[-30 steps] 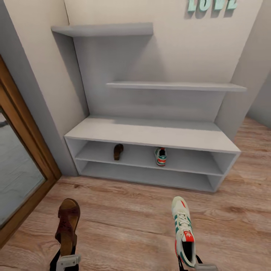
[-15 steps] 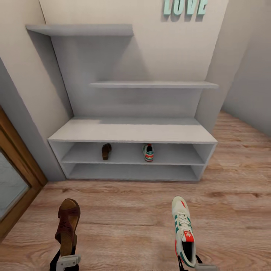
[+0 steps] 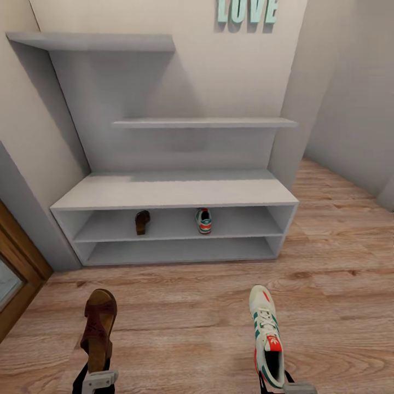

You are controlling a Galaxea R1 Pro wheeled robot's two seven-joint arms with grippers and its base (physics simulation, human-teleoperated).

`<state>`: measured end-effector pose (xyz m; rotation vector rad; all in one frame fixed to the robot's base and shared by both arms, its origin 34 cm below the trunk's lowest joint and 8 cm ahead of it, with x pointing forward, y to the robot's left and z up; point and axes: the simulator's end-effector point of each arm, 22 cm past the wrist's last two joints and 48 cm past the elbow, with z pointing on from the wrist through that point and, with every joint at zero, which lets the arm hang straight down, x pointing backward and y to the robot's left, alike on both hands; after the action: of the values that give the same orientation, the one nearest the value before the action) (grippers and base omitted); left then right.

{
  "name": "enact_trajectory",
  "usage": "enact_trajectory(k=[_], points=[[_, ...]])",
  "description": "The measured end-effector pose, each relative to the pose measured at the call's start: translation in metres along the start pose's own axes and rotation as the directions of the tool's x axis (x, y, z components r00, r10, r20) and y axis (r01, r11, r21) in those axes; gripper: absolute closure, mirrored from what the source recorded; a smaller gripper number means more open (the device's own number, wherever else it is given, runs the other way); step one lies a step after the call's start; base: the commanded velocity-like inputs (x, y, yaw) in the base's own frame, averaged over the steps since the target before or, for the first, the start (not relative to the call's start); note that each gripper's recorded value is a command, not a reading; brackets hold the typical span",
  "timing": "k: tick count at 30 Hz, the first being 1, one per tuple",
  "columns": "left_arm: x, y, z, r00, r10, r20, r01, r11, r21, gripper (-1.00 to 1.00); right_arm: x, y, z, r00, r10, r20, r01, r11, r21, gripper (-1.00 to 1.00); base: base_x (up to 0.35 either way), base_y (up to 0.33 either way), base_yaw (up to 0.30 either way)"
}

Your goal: Pick up the two gym shoes and the two sandals from the corridor floor and place them onto the hallstand (shoe rack) in the corridor, making sure they are on the rack and not on the floor. Arrange them so the two gym shoes are next to each other and the two sandals are next to each other.

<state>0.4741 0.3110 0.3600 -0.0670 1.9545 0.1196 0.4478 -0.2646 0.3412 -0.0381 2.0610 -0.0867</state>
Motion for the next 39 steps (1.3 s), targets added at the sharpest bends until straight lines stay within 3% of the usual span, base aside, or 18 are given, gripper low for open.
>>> enact_trajectory(k=[5,6,9,10,11,13,14,16,20,23,25,26,28,32,34,36,38,39], points=[[0.003,0.000,0.000,1.000,0.000,-0.012,0.000,1.000,-0.002,1.00,-0.004,-0.001,0.002,1.000,0.003,0.011,-0.004,1.000,0.007,1.00,0.000,0.000,0.000],[0.011,-0.003,0.007,0.997,0.002,-0.072,-0.002,1.000,0.004,1.00,-0.003,-0.018,0.001,1.000,0.001,0.009,-0.001,0.999,0.037,1.00,0.000,0.000,0.000],[0.021,-0.005,0.013,0.989,0.002,-0.145,-0.001,1.000,0.006,1.00,-0.002,-0.052,0.001,1.000,-0.019,0.006,0.019,0.996,0.085,1.00,0.000,0.000,0.000],[0.017,-0.007,0.026,0.984,0.001,-0.180,0.000,1.000,0.008,1.00,-0.001,-0.088,-0.002,0.999,-0.036,0.001,0.035,0.990,0.140,1.00,0.000,0.000,0.000],[0.011,-0.008,0.036,0.980,0.001,-0.197,0.000,1.000,0.009,1.00,-0.003,-0.132,-0.007,1.000,-0.025,0.004,0.024,0.974,0.225,1.00,0.000,0.000,0.000],[-0.002,-0.010,0.055,0.974,0.000,-0.229,0.003,1.000,0.010,1.00,-0.005,-0.198,-0.021,1.000,-0.026,0.004,0.023,0.938,0.346,1.00,0.000,0.000,0.000],[-0.005,-0.011,0.059,0.972,-0.001,-0.236,0.004,1.000,0.010,1.00,-0.005,-0.216,-0.026,1.000,-0.024,0.004,0.021,0.925,0.379,1.00,0.000,0.000,0.000],[-0.020,-0.014,0.076,0.965,-0.002,-0.263,0.006,1.000,0.014,1.00,-0.011,-0.275,-0.047,1.000,-0.013,0.019,0.002,0.869,0.495,1.00,0.000,0.000,0.000],[-0.049,-0.032,0.107,0.946,0.022,-0.322,-0.005,0.999,0.052,1.00,-0.028,-0.334,-0.068,0.999,-0.042,0.034,0.014,0.811,0.585,1.00,0.000,0.000,0.000],[-0.072,-0.054,0.127,0.933,0.056,-0.356,-0.023,0.995,0.096,1.00,-0.031,-0.367,-0.079,0.999,-0.043,0.003,0.031,0.781,0.623,1.00,0.000,0.000,0.000],[-0.092,-0.072,0.141,0.923,0.079,-0.377,-0.034,0.992,0.125,1.00,-0.027,-0.397,-0.091,0.999,-0.017,-0.047,0.044,0.751,0.658,1.00,0.000,0.000,0.000],[-0.097,-0.075,0.144,0.920,0.084,-0.382,-0.036,0.991,0.130,1.00,-0.025,-0.403,-0.094,0.998,-0.010,-0.063,0.049,0.746,0.664,1.00,0.000,0.000,0.000],[-0.116,-0.090,0.155,0.913,0.093,-0.398,-0.036,0.988,0.148,1.00,-0.017,-0.425,-0.106,0.994,0.042,-0.098,0.037,0.723,0.690,1.00,0.000,0.000,0.000],[-0.150,-0.110,0.173,0.905,0.098,-0.415,-0.030,0.986,0.167,1.00,-0.015,-0.467,-0.130,0.983,0.165,-0.075,-0.058,0.678,0.733,1.00,0.000,0.000,0.000],[-0.164,-0.113,0.181,0.900,0.101,-0.425,-0.031,0.985,0.169,1.00,-0.013,-0.486,-0.141,0.968,0.247,-0.052,-0.124,0.644,0.755,1.00,0.000,0.000,0.000],[-0.172,-0.114,0.186,0.893,0.105,-0.438,-0.032,0.985,0.171,1.00,-0.011,-0.496,-0.148,0.954,0.297,-0.049,-0.155,0.624,0.766,1.00,0.000,0.000,0.000],[-0.176,-0.114,0.188,0.888,0.110,-0.446,-0.036,0.985,0.172,1.00,-0.013,-0.499,-0.147,0.949,0.314,-0.042,-0.172,0.622,0.764,1.00,0.003,0.000,0.000],[-0.176,-0.113,0.187,0.888,0.113,-0.447,-0.039,0.984,0.172,1.00,-0.025,-0.500,-0.142,0.954,0.297,-0.028,-0.175,0.634,0.753,1.00,0.058,0.000,0.000]])
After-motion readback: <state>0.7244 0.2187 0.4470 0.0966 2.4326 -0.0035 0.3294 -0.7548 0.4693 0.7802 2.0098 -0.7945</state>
